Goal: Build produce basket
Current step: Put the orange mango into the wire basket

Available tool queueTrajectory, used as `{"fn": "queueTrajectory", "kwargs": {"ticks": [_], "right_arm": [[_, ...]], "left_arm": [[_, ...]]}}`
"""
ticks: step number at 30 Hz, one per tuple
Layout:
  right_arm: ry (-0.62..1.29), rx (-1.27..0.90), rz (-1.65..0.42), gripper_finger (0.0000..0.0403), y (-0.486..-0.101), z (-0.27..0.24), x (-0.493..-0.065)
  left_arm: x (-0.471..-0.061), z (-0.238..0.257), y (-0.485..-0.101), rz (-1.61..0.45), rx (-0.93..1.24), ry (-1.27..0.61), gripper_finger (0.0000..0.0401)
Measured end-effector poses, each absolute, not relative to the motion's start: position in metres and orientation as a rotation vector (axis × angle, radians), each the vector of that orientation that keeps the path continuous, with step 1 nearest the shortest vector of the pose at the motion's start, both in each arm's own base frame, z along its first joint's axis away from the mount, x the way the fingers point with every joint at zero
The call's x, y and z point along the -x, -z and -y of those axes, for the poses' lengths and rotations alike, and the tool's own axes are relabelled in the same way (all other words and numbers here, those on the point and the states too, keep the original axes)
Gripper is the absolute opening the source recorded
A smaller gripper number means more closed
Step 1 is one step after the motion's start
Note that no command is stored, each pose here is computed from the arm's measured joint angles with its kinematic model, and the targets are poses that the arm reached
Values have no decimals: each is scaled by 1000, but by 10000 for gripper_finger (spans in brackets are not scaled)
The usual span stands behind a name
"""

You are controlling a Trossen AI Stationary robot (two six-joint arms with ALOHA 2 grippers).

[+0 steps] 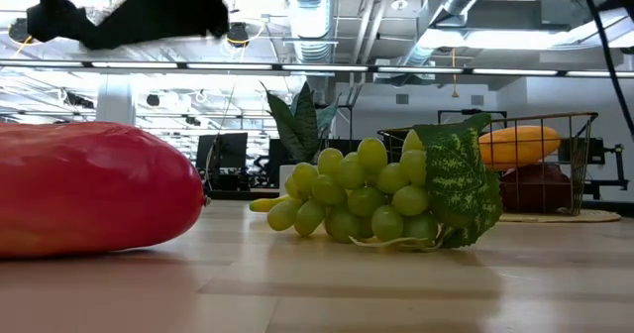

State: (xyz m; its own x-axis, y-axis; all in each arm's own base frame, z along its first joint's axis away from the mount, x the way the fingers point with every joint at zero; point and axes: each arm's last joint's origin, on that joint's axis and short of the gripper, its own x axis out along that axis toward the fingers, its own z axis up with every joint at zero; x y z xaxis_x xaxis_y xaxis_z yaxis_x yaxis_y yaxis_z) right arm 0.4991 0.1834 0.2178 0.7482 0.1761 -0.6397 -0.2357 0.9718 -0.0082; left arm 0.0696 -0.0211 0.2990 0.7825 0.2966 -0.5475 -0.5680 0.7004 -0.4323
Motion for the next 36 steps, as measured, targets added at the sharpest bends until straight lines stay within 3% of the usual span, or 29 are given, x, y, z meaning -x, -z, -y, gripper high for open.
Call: {"fn": "queueTrajectory", "kwargs": {"ticks": [7,12,18,24,36], "right_arm": [[-242,58,-837,347,-166,-196,-502],[-205,16,-950,343,-148,-195,-497],[-191,3,-970,294,-153,-195,-494],[-194,-33,-900,253,-197,-191,-487],[100,104,-972,269,-352,-93,-399]], "left_arm": [[-69,21,-298,-487,619,-497,399],[-69,21,-298,-490,618,-497,399],[-69,21,-298,-490,617,-497,399],[-69,21,-298,-490,617,-497,399],[-69,21,-298,-488,623,-500,399]]}}
